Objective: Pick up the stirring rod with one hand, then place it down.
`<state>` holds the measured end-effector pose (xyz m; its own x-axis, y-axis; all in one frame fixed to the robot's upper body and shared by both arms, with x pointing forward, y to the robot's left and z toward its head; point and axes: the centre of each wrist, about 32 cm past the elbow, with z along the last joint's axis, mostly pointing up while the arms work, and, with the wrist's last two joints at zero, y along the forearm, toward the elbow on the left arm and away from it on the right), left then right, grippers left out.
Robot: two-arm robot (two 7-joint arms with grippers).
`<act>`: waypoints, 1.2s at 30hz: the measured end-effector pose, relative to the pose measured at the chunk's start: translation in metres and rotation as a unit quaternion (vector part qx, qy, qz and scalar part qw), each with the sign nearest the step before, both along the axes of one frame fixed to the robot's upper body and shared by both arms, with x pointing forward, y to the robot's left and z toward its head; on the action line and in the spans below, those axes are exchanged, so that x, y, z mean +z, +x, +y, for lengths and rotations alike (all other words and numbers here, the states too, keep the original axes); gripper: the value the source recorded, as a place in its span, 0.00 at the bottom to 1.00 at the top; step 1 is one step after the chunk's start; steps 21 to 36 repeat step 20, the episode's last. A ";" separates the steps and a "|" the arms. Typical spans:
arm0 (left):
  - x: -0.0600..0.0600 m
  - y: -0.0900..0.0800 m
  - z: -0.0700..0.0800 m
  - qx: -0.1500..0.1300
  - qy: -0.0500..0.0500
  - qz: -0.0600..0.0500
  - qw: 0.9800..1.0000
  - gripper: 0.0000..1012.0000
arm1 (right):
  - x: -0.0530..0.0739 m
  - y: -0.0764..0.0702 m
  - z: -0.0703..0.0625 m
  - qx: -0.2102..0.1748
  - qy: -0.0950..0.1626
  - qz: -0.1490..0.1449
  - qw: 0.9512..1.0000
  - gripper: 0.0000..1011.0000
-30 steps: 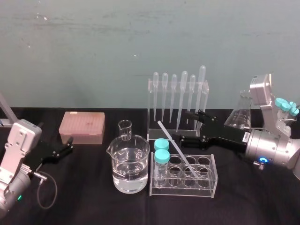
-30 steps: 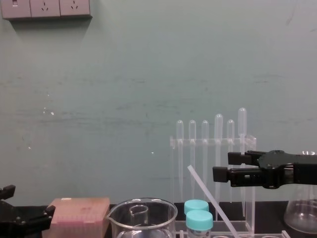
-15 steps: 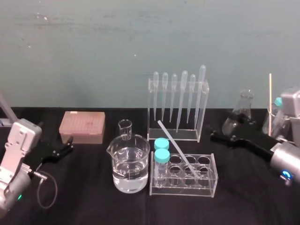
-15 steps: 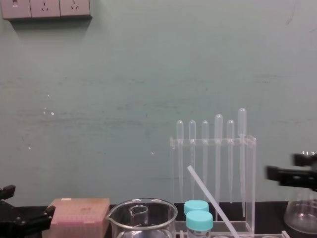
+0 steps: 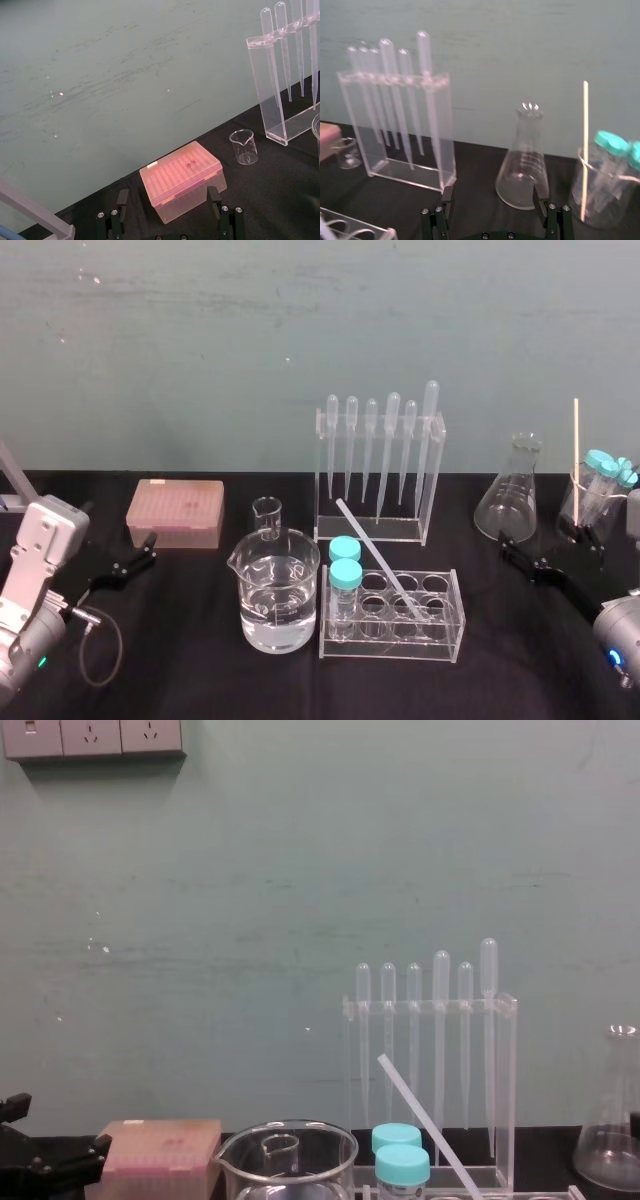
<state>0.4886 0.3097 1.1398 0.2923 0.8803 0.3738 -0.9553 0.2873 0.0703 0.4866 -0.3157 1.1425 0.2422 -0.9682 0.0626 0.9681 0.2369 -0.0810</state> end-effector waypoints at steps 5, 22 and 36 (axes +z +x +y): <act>0.000 0.000 0.000 0.000 0.000 0.000 1.000 0.99 | -0.008 0.002 0.001 -0.018 -0.003 0.003 1.000 0.99; 0.000 0.000 0.000 0.000 0.000 0.000 1.000 0.99 | -0.005 0.002 0.001 -0.012 -0.002 0.002 1.000 0.99; 0.000 0.000 0.000 0.000 0.000 0.000 1.000 0.99 | -0.005 0.002 0.001 -0.012 -0.002 0.002 1.000 0.99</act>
